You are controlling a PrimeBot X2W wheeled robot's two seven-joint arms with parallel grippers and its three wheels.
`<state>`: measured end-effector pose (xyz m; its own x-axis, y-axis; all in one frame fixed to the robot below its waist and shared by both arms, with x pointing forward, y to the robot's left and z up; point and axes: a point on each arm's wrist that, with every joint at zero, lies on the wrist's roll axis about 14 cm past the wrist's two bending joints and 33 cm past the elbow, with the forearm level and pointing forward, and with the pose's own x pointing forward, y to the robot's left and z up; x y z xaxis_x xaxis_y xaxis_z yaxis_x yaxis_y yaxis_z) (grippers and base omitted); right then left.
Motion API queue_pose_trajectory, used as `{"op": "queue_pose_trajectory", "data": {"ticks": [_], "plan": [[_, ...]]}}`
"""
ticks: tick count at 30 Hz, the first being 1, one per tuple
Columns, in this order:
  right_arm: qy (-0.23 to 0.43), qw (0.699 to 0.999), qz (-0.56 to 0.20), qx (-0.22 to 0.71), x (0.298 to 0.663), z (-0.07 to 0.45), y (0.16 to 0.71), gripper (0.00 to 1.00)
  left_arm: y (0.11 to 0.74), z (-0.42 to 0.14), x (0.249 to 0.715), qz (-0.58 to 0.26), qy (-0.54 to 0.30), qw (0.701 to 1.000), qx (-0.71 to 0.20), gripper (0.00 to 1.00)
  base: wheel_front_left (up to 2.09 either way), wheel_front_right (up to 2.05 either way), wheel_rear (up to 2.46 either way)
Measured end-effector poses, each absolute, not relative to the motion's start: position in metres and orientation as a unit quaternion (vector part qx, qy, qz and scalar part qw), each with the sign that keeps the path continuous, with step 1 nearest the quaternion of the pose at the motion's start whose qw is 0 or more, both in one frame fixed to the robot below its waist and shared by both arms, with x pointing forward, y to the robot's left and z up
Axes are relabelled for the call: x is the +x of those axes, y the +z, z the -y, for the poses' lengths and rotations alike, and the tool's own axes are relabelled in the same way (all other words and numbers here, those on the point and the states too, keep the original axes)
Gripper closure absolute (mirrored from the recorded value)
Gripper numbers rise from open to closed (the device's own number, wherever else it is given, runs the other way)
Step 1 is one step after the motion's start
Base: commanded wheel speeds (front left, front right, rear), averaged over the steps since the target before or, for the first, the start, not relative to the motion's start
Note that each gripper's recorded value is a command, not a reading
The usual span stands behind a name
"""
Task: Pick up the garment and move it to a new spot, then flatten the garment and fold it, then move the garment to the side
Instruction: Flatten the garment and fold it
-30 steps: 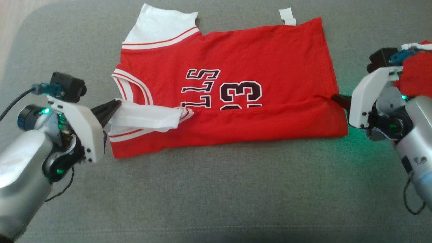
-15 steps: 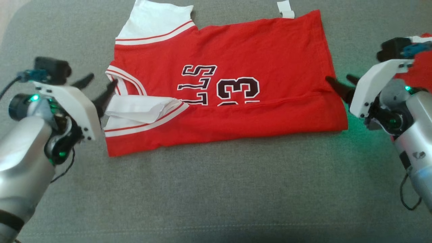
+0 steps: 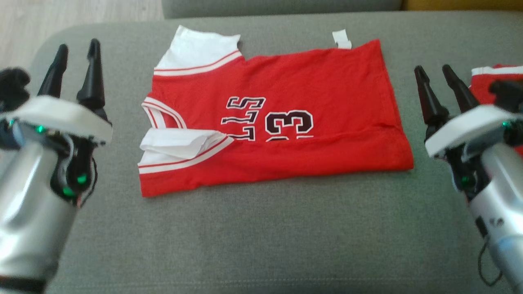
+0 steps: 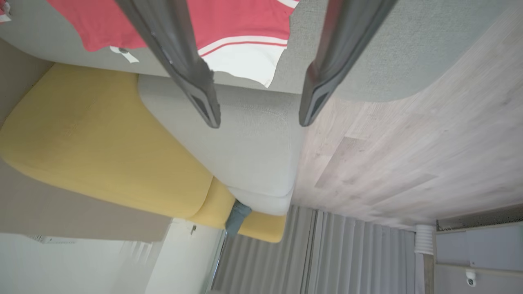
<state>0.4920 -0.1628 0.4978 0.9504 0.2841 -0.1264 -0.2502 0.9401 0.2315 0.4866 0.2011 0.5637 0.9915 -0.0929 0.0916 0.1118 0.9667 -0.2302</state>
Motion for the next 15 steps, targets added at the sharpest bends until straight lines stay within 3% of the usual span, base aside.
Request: {"op": "queue_pose_trajectory", "data": {"ticks": [5, 15], "plan": [[0.135, 0.986, -0.019, 0.094, 0.475, 0.159, 0.513, 0.00, 0.572, -0.196, 0.448, 0.083, -0.028, 0.986, -0.142, 0.00, 0.00, 0.00, 0.00], [0.097, 0.988, 0.046, 0.111, 0.425, 0.150, 0.525, 0.00, 0.551, -0.173, 0.396, 0.087, -0.014, 0.986, -0.142, 0.00, 0.00, 0.00, 0.00]]}}
